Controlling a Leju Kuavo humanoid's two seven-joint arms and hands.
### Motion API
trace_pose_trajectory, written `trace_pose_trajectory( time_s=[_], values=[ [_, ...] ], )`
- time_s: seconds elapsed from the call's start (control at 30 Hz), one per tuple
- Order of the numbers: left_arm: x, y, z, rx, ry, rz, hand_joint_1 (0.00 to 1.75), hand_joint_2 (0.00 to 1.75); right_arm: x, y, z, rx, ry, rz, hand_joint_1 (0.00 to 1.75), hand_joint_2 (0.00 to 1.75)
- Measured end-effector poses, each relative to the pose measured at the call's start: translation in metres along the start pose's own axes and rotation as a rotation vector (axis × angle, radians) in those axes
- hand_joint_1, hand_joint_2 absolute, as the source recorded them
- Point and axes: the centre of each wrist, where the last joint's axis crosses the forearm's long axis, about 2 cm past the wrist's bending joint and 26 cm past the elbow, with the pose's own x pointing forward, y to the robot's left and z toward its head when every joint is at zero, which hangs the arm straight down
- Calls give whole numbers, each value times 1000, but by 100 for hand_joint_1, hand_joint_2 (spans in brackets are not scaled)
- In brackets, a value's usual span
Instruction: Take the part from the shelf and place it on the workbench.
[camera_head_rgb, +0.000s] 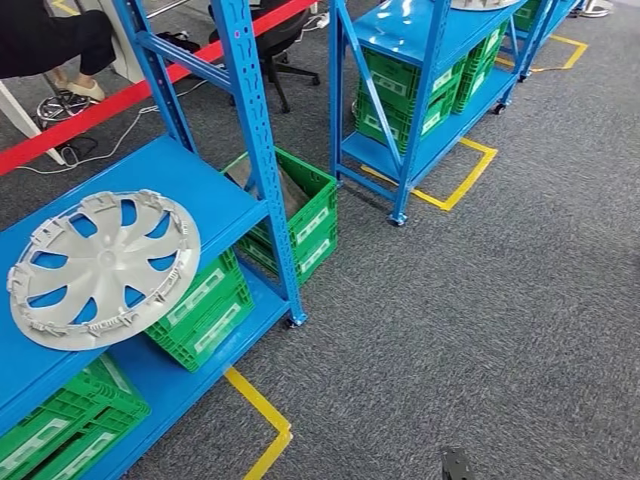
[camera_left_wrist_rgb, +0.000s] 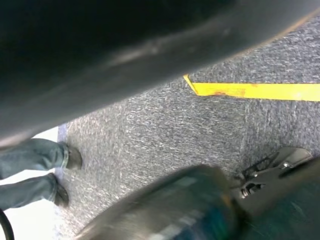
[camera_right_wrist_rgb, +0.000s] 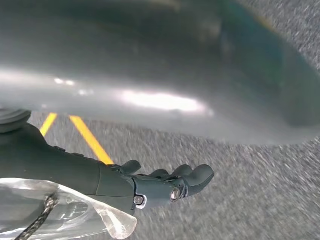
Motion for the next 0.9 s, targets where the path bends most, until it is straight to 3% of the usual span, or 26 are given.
trace_pose_trajectory(
  time_s=[0.9],
  values=[
    [-6,1,1,10,15,15,0,0,0,0,0,13,-16,43,0,0]
  ],
)
